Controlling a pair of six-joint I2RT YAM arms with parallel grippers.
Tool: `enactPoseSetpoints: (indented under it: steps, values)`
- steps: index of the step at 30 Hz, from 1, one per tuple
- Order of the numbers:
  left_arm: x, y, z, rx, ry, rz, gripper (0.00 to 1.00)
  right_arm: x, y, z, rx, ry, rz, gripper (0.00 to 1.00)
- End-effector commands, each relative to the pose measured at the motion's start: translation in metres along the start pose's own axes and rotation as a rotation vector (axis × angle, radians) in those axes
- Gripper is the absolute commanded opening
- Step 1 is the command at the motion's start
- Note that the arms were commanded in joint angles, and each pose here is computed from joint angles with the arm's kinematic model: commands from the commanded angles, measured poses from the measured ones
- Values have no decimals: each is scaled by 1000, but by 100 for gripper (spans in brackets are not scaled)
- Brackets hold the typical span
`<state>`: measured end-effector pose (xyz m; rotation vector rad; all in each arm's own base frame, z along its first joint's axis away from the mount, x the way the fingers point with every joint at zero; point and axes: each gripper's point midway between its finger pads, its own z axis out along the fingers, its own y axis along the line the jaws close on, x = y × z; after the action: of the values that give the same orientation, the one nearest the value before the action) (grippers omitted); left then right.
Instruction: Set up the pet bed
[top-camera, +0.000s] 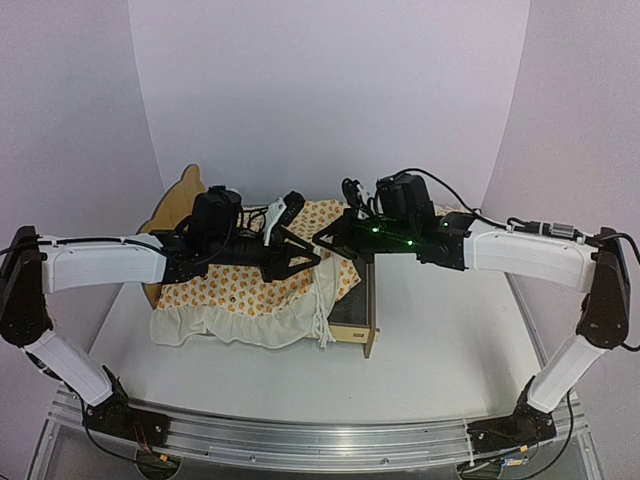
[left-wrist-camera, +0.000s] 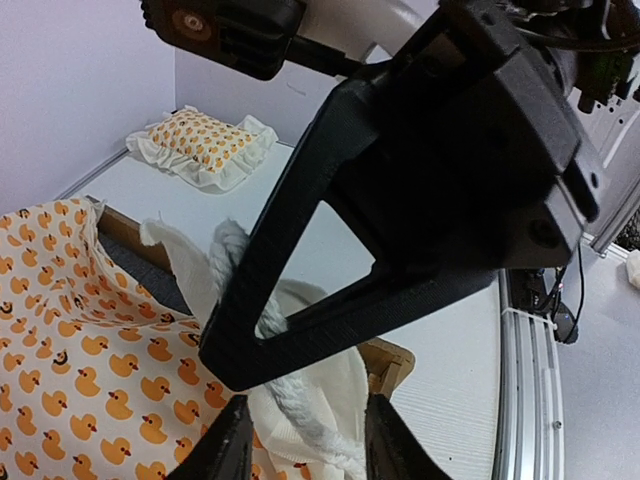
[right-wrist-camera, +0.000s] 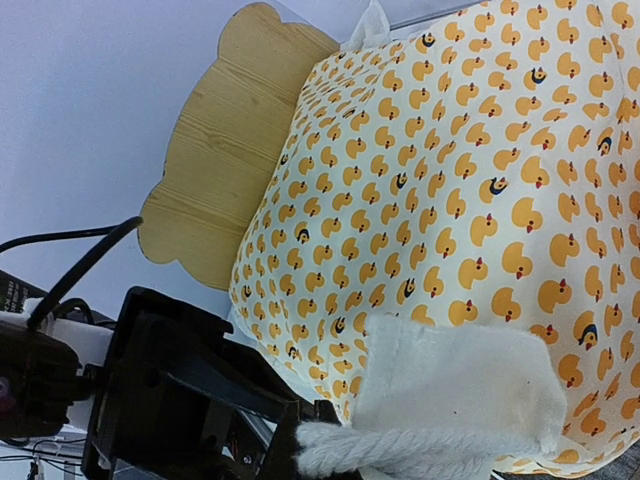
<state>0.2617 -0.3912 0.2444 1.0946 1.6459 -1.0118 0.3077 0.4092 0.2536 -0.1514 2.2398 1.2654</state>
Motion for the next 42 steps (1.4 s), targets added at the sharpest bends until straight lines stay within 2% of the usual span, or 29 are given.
enactPoseSetpoints:
  steps: [1, 3, 4, 10, 14, 15, 17, 18, 20, 23, 27, 28, 32, 34, 42]
  values:
    - [-10, 8, 11, -18, -9, -35, 21, -16, 26, -7, -58, -39, -28, 0]
    - [-11, 8, 10, -24, -9, -21, 3, -16, 27, -8, -58, -42, -32, 0]
    - [-13, 9, 9, -29, -10, -20, 1, -16, 26, -9, -56, -44, -34, 0]
    - [-21, -2, -6, 14, 0, 14, 0, -19, 1, -24, 40, -46, -51, 0]
    - [-26, -22, -16, 113, -1, 24, 0, -24, -3, -28, 80, 0, -105, 2]
    - [-28, -27, -18, 140, -7, 21, 0, -23, -1, -28, 74, 15, -116, 10]
    - [-33, -33, -20, 178, -21, -10, 0, -17, 7, -25, 19, 68, -137, 36]
    - [-36, -34, -20, 189, -26, -37, 0, -12, 13, -26, -15, 96, -150, 43]
    - [-40, -32, -22, 216, -34, -95, 0, -2, 20, -32, -70, 143, -169, 50]
    - [-42, -26, -24, 222, -38, -137, 0, 16, 22, -52, -120, 183, -204, 47]
    - [-43, -28, -26, 251, -45, -156, 0, 35, 20, -66, -174, 210, -271, 29]
    - [-43, -29, -26, 260, -46, -162, 0, 37, 21, -68, -196, 199, -290, 28]
    - [-40, -33, -27, 284, -40, -169, 0, 46, 24, -62, -253, 175, -345, 27]
    - [-37, -34, -27, 293, -36, -170, 0, 56, 22, -46, -247, 204, -375, 28]
    - [-32, -46, -30, 368, -17, -197, 0, 59, 30, -13, -283, 158, -439, 35]
